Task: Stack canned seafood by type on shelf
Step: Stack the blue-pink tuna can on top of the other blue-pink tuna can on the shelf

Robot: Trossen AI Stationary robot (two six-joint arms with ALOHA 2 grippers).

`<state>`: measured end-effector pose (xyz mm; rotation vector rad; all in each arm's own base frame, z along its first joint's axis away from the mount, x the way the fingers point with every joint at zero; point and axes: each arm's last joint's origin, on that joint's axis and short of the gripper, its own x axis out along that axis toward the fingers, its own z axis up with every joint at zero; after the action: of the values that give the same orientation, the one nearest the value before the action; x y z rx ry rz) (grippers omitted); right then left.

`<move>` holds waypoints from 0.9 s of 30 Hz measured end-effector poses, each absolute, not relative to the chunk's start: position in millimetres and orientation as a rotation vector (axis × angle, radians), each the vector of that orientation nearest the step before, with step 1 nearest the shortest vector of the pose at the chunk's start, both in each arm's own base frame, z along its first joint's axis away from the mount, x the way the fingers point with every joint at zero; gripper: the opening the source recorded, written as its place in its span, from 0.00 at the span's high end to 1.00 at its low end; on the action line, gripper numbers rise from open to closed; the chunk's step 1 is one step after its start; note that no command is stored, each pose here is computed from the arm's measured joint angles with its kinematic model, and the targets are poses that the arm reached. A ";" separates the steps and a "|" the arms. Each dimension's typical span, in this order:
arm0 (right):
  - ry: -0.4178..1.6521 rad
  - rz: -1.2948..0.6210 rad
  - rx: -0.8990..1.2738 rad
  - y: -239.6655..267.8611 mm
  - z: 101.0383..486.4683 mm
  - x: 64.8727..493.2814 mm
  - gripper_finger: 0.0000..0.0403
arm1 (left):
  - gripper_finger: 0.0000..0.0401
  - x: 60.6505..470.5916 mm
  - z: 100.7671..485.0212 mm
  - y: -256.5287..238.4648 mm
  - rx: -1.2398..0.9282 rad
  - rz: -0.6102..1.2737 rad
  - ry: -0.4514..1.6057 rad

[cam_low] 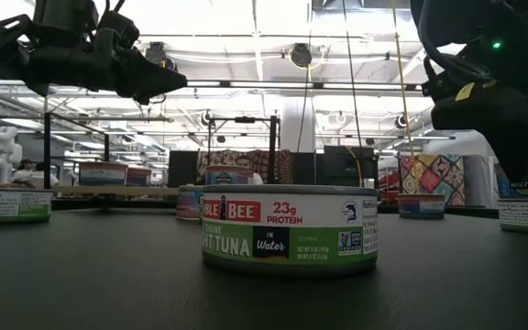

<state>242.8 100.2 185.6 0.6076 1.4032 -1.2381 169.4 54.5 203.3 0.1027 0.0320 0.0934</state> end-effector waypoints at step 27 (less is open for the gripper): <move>1.417 -1.150 0.428 90.7 205.9 254.0 1.00 | 0.82 169.5 203.4 54.5 0.103 0.094 0.032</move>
<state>254.0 90.7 205.9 0.4280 1.4174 -1.1503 169.5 54.5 203.4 0.1028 0.0317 0.0937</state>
